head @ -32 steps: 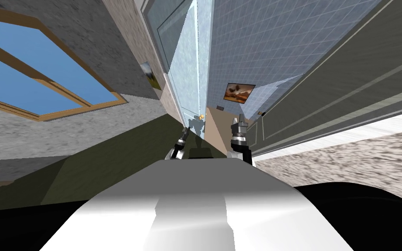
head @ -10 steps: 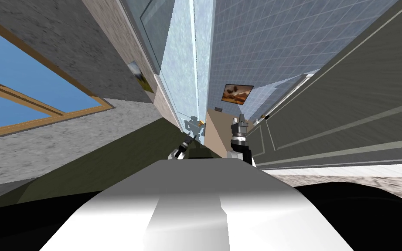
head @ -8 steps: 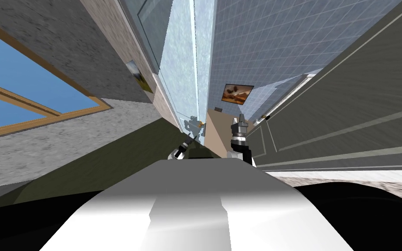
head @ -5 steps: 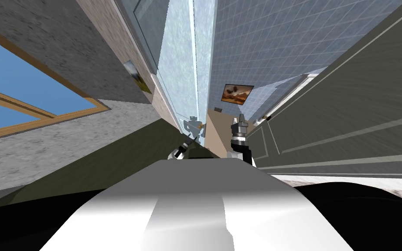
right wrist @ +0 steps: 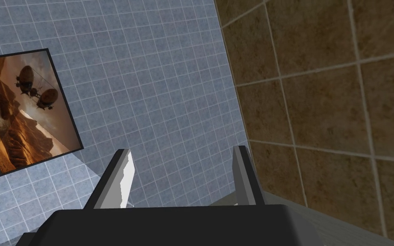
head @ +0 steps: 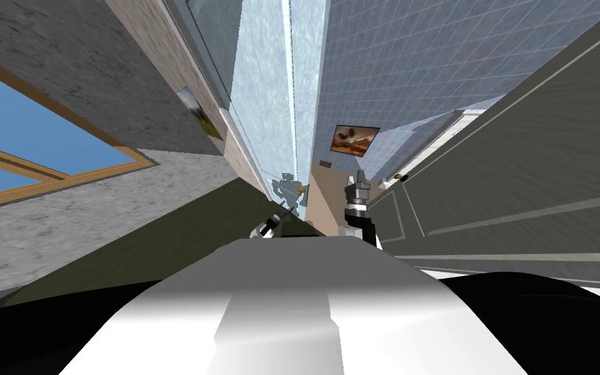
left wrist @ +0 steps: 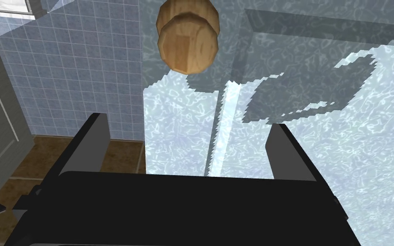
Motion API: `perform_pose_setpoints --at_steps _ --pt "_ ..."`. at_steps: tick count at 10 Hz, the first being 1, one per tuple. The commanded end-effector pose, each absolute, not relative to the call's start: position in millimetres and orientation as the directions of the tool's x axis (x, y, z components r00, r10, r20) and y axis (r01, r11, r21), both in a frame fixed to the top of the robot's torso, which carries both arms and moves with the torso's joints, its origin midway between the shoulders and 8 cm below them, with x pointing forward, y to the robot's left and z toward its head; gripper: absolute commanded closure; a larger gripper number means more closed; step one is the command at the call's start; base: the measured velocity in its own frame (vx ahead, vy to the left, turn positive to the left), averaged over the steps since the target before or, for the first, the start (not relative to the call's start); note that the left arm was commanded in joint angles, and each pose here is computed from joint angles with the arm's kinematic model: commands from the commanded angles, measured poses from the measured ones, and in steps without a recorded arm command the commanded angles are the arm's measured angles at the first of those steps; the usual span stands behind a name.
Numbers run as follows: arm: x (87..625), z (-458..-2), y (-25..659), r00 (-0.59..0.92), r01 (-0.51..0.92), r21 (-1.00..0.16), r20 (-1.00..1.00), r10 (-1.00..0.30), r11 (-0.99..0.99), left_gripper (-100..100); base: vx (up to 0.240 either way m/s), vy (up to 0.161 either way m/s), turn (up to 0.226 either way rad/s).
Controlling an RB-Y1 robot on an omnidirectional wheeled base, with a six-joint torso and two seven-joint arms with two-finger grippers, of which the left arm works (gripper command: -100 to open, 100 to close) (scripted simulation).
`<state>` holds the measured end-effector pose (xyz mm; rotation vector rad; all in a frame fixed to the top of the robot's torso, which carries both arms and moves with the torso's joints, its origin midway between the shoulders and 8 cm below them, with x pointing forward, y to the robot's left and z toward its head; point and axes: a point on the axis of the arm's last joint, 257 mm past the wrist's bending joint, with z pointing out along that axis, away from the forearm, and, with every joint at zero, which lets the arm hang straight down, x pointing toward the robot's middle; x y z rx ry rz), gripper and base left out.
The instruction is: Push the door open
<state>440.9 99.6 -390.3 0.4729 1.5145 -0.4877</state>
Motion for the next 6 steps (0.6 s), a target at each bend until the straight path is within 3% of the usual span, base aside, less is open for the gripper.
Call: perform_pose_setpoints --at_steps 1,6 --pt "441.8 -390.6 98.8 -0.001 0.572 -0.009 -1.0 -0.01 0.82 -100 0.093 -0.05 -0.031" --pt "444.4 -391.4 96.2 -0.004 0.561 -0.011 -1.0 -0.011 0.828 -100 0.17 -0.107 -0.03"
